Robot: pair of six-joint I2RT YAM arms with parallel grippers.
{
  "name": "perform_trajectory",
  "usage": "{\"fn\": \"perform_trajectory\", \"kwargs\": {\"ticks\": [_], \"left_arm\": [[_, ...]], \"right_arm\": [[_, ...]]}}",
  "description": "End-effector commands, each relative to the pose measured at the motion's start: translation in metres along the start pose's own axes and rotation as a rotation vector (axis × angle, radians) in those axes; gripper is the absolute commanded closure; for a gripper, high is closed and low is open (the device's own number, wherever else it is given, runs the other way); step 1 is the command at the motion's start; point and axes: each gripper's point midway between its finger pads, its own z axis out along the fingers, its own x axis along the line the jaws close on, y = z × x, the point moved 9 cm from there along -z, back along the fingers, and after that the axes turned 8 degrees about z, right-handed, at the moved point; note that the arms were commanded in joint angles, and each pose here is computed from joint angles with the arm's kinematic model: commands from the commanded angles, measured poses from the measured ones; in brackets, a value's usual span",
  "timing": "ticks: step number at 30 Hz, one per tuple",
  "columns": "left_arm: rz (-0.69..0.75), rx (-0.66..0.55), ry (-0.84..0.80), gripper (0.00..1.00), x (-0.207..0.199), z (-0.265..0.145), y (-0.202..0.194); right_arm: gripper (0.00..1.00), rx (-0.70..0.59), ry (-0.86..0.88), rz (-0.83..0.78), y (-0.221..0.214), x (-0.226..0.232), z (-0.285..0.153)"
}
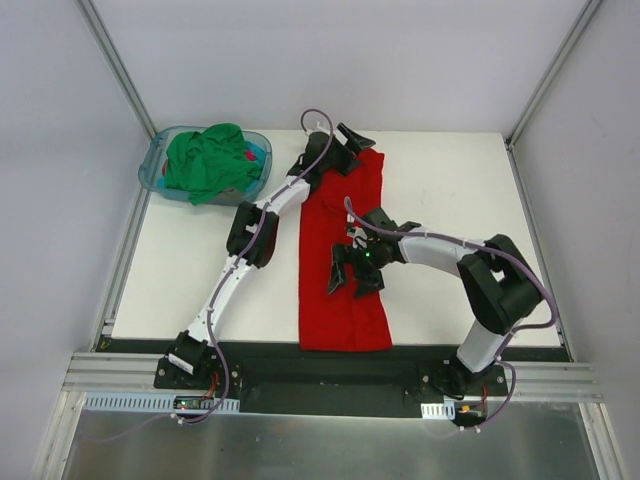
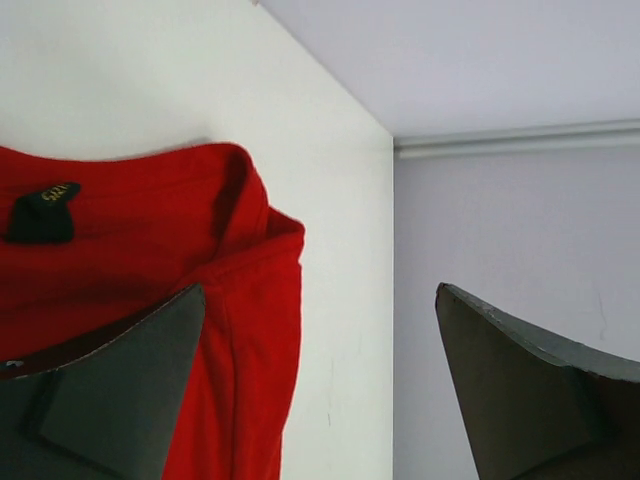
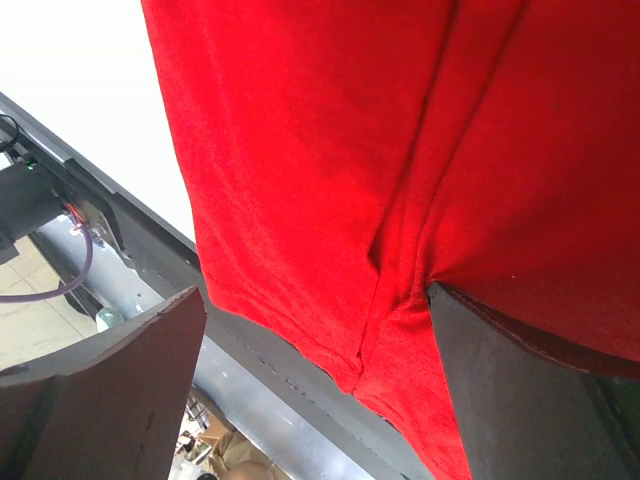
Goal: Fold and stack the t-shirts
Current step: Rotate the tshirt 90 degrees
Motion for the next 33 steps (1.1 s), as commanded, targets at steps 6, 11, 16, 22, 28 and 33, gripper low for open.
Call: {"fn": "perform_trajectory", "kwargs": {"ticks": [6, 11, 16, 22, 28, 33], "left_arm": [[0.106, -0.263, 0.217, 0.01, 0.030, 0.013, 0.010], [0.106, -0.390, 0.298, 0.01, 0.031, 0.011, 0.025], [0.118, -0.470, 0.303, 0.01, 0.032, 0.013, 0.035], [0.124, -0.506, 0.292, 0.01, 0.030, 0.010, 0.046], [0.256, -0.429, 0.104, 0.01, -0.039, -0.007, 0.066], [0.513, -0.324, -0.104, 0.01, -0.162, -0.059, 0.066]], "right_arm": [[0.04, -0.026, -0.031, -0.047, 0.008, 0.016, -0.002], [0.04, -0.052, -0.044, -0.056, -0.007, 0.015, -0.019], [0.04, -0.068, -0.055, -0.097, -0.019, 0.012, -0.035], [0.04, -0.211, -0.040, -0.153, -0.013, 0.024, -0.058], [0.04, -0.351, -0.020, -0.105, -0.015, 0.020, -0.078], [0.04, -0.533, -0.004, -0.112, -0.029, 0.015, -0.110]]}}
